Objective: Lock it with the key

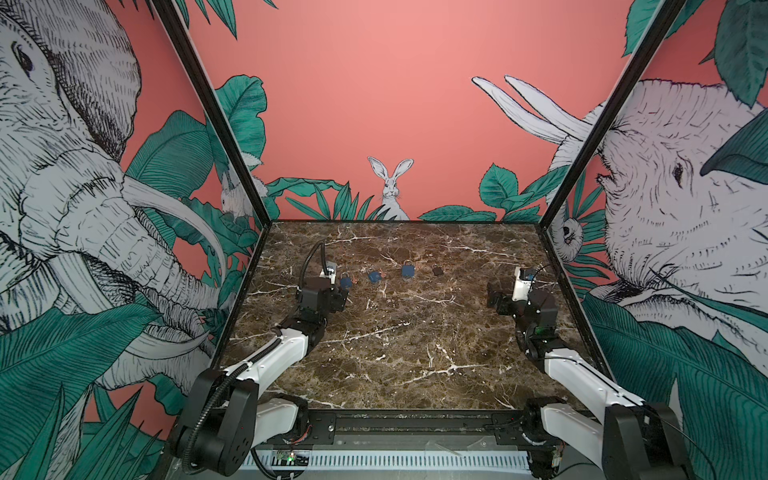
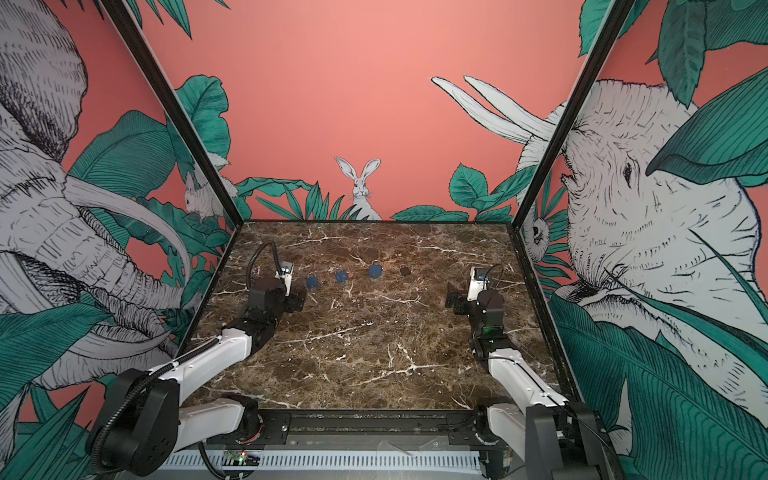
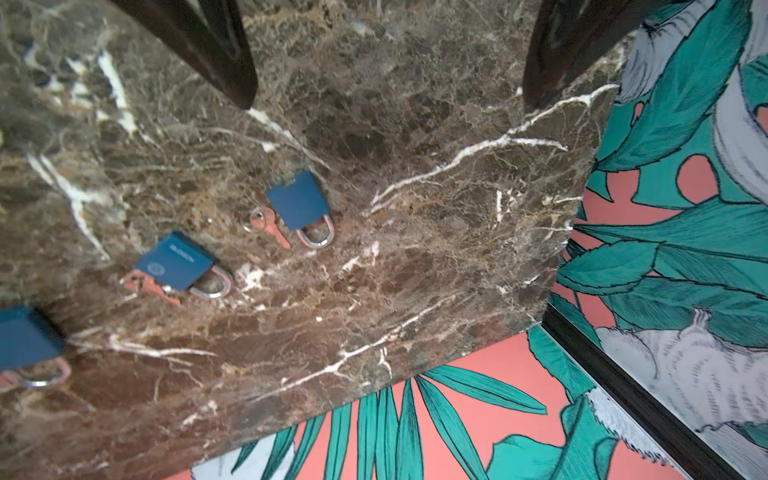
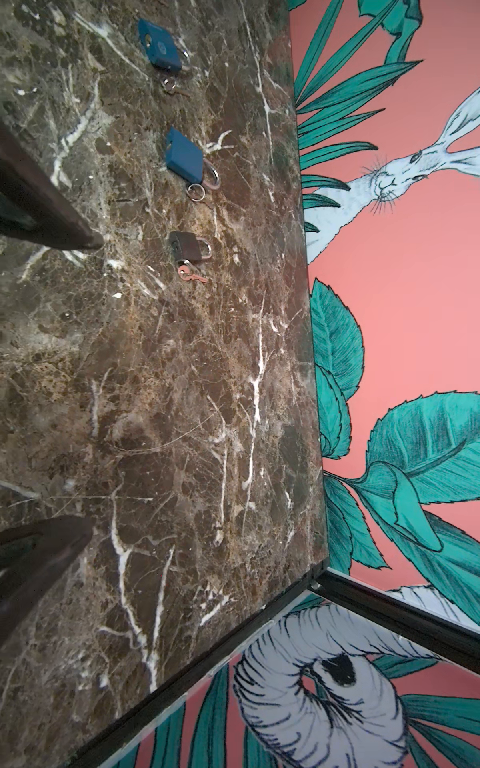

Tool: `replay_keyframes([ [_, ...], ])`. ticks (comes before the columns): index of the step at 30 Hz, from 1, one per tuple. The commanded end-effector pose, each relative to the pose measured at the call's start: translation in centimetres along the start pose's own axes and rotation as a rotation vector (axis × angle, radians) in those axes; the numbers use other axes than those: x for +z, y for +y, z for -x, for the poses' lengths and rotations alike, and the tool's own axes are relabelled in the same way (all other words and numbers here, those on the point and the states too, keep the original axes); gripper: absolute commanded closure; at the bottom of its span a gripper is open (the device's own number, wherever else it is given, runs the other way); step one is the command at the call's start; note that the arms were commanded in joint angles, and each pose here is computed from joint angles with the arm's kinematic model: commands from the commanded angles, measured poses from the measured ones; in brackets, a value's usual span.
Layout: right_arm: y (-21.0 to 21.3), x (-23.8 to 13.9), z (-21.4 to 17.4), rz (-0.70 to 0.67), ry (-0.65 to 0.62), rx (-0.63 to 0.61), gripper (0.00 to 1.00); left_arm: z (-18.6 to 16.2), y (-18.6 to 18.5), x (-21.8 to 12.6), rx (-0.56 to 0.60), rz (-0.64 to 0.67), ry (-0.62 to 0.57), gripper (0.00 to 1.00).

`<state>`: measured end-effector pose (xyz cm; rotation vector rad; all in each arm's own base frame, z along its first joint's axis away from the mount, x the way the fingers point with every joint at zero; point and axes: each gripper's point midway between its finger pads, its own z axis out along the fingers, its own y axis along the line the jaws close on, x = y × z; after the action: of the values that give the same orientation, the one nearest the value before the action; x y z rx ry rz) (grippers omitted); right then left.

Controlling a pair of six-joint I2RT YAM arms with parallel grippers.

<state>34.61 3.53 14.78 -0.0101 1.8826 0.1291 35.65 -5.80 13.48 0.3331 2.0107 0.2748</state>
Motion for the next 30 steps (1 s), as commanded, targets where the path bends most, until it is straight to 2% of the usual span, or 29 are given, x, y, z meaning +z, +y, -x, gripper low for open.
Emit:
replay_keyframes([
  [1, -0.3, -0.1, 2.5, -0.022, -0.134, -0.015, 0.01, 2.9, 1.3, -1.2, -0.031, 0.036, -0.176, 0.01],
  [3, -0.8, 0.0, 2.5, -0.049, -0.130, -0.021, 0.01, 2.5, 1.5, -1.3, -0.045, 0.048, -0.201, 0.01],
  [6, -0.7, 0.7, 2.5, -0.035, -0.104, -0.024, 0.01, 1.9, 1.6, -0.6, -0.031, 0.052, -0.175, 0.01],
  [14, -0.7, 2.6, 2.2, -0.035, -0.070, -0.155, 0.01, 0.5, 1.6, 1.5, -0.040, 0.069, -0.150, 0.01],
  [16, -1.3, 2.7, 2.8, -0.070, -0.110, -0.163, 0.01, 0.1, 1.3, 2.2, -0.027, 0.045, -0.137, 0.01],
  [19, -1.7, 3.0, 2.8, -0.086, -0.101, -0.199, 0.01, 0.0, 0.7, 2.9, -0.014, 0.012, -0.134, 0.01],
  [22, -1.7, 3.4, 3.1, -0.073, -0.075, -0.161, 0.01, -0.1, 0.5, 3.6, 0.004, 0.008, -0.121, 0.01],
  [24, -0.6, 3.4, 2.9, -0.011, -0.059, -0.173, 0.01, -0.3, 0.6, 3.8, 0.004, 0.011, -0.119, 0.01],
  [25, -0.7, 3.4, 1.8, -0.010, -0.015, -0.178, 0.01, -0.4, 0.8, 4.0, 0.000, 0.016, -0.120, 0.01],
  [30, -1.6, 2.8, 1.4, -0.055, 0.002, -0.164, 0.01, -0.9, 1.7, 4.4, -0.039, 0.047, -0.126, 0.01],
])
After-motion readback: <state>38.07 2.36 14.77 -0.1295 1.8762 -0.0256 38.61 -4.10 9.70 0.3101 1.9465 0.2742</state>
